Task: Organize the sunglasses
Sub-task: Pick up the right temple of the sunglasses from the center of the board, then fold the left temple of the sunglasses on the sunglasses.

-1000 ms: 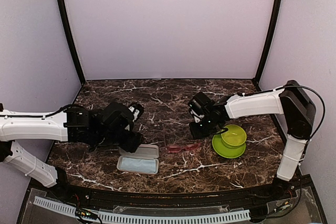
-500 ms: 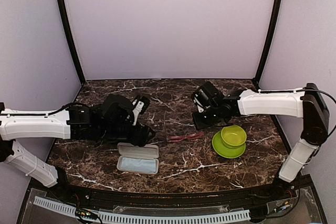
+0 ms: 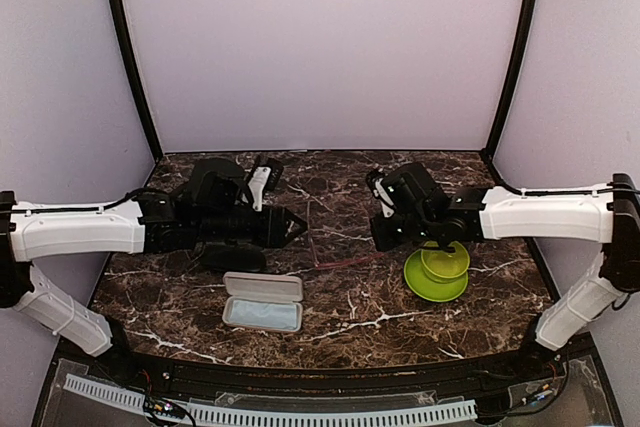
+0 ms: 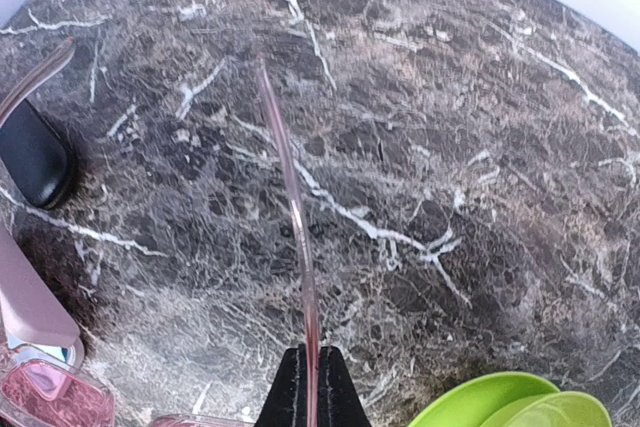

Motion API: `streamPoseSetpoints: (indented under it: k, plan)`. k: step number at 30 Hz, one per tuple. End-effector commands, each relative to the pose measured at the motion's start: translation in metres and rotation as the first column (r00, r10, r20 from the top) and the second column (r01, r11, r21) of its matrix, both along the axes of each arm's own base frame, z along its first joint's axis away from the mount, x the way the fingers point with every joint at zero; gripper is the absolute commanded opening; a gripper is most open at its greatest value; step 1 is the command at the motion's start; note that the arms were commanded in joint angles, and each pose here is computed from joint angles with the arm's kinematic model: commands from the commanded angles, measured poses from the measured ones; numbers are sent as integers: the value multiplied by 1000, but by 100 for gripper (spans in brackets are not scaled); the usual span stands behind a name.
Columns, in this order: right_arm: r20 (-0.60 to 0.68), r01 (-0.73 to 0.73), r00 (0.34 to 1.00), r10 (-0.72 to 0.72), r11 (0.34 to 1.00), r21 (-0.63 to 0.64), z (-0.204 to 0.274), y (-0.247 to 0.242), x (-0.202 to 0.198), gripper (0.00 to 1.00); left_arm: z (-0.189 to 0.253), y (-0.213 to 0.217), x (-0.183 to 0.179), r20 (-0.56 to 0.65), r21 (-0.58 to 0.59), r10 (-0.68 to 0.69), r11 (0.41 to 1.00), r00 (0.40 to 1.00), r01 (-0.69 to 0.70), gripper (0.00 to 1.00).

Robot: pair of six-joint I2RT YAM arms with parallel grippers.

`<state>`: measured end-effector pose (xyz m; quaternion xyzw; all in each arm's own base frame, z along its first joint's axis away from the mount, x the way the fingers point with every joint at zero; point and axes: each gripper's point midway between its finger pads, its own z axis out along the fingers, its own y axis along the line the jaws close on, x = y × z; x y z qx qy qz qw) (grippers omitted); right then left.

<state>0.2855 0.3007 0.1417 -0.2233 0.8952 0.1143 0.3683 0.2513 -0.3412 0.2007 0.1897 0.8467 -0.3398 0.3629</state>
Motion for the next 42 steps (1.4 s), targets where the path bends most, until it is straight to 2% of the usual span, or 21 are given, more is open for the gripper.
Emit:
streamPoseSetpoints:
  k: [1,11,20,26,42]
  plan:
    - [78,-25,997,19,997,74,22,11,2,0,3,-14,3,-16,-46,-30,999,999,29,43]
    - [84,-45,996,36,994,103,26,15,-3,0,-6,-30,9,-25,-42,-69,997,997,68,25]
    - [75,-49,996,40,991,128,25,18,-4,0,-23,-42,6,-66,-29,-122,992,990,121,13]
    - [61,-2,998,-5,993,117,23,14,-1,0,-31,-47,0,-92,-27,-161,987,983,159,11]
    - [59,2,998,-12,984,179,30,17,-3,0,-49,-72,-18,-173,-54,-325,946,930,321,11]
